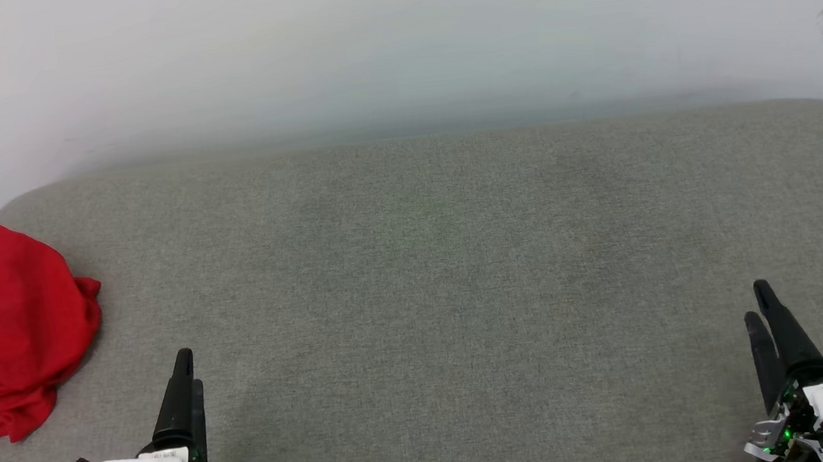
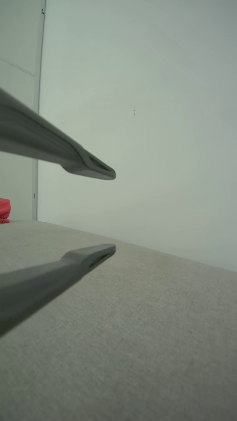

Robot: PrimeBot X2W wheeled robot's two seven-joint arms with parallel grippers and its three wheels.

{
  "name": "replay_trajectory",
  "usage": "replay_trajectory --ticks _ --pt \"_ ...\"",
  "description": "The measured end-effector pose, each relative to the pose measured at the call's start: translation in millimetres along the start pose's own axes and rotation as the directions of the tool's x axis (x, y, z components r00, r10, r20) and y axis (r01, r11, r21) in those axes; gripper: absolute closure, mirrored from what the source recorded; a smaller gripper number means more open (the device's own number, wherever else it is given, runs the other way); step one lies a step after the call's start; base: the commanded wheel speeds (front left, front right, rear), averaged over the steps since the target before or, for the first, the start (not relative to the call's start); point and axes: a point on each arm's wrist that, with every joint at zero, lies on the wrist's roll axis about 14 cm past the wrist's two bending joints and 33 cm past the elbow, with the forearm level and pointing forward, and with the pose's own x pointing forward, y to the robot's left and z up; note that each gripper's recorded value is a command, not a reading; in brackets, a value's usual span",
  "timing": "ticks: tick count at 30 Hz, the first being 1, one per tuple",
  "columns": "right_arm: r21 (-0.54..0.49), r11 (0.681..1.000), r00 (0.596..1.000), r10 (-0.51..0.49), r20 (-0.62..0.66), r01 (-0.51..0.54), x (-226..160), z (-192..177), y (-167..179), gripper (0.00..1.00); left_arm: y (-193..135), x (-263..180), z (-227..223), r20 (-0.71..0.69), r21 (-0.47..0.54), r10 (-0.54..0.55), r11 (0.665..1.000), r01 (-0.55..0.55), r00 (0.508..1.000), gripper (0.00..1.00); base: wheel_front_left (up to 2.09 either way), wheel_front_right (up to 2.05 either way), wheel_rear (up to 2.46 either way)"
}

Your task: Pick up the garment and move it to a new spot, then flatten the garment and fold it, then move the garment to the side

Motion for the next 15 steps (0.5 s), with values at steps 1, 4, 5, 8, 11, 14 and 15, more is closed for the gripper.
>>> replay_trajectory --ticks 1,4,5,8,11,14,15 --pt "-0.017 1.000 1.000 0.002 0.008 -0.002 0 2 1 0.00 -1 0 1 0.004 0.020 0.001 1.000 -0.001 1.000 0.00 0.00 0.00 0.00" --pt "-0.085 0.996 1.000 0.017 0.025 -0.014 0 7 6 0.00 -5 1 2 0.011 0.088 0.002 0.996 -0.003 1.000 0.00 0.00 0.00 0.00" --pt "-0.108 0.994 0.999 0.023 0.028 -0.019 0 8 8 0.00 -6 2 1 0.012 0.110 0.004 0.994 -0.005 1.000 0.00 0.00 0.00 0.00" --pt "-0.170 0.985 0.999 0.036 0.037 -0.029 0 10 12 0.00 -11 3 0 0.014 0.176 0.004 0.984 -0.007 1.000 0.00 0.00 0.00 0.00" --pt "-0.254 0.966 0.997 0.063 0.039 -0.051 0 10 21 0.00 -15 3 -2 0.017 0.245 0.002 0.970 -0.006 1.000 0.00 0.00 0.00 0.00" --pt "-0.305 0.950 0.996 0.083 0.044 -0.066 0 11 27 0.00 -18 4 -3 0.023 0.323 0.002 0.946 -0.010 1.000 0.00 0.00 0.00 0.00" --pt "-0.320 0.945 0.995 0.090 0.045 -0.071 0 11 29 0.00 -18 3 -4 0.024 0.346 0.006 0.938 -0.013 1.000 0.00 0.00 0.00 0.00"
